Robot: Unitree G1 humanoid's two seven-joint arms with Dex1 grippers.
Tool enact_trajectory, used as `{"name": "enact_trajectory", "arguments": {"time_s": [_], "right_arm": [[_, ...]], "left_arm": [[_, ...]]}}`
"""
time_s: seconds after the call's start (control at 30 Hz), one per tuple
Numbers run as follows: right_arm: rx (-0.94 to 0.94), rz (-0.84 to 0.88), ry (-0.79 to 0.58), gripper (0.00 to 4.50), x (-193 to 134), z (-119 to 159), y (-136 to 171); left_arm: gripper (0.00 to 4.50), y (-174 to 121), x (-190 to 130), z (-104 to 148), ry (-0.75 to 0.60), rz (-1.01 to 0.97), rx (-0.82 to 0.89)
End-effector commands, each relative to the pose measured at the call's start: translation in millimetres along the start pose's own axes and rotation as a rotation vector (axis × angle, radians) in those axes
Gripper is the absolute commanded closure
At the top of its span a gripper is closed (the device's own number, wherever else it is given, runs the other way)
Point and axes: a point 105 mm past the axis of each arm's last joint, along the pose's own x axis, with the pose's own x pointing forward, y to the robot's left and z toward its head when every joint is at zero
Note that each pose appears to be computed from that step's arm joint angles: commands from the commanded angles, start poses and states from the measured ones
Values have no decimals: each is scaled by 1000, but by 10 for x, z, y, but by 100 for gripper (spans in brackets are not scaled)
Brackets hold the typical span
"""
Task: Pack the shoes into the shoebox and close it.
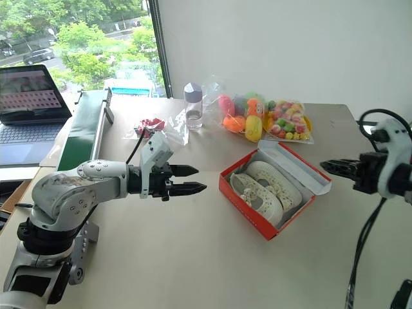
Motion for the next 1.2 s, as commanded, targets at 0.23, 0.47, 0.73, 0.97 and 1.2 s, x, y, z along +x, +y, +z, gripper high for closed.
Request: {"name": "enact_trajectory", "arguments": {"time_s": [0.23, 0.47, 0.73, 0.97, 1.2], "right_arm": [[250, -165, -40, 439, 60, -900, -444], [228, -232, -110, 439, 445, -1120, -673], [146, -260, -110, 439, 890, -1244, -845], [139, -202, -177, 439, 1148, -1176, -778], [275, -166, -335, 439, 1301, -1029, -736]], "left_arm": [[152, -43, -32, 152, -8, -59, 99], [152, -23, -127, 125, 15, -6, 96], [152, -55, -213, 91, 31, 68, 76], [152, -52, -257, 102, 35, 98, 62], [152, 2, -288, 134, 45, 131, 56]]}}
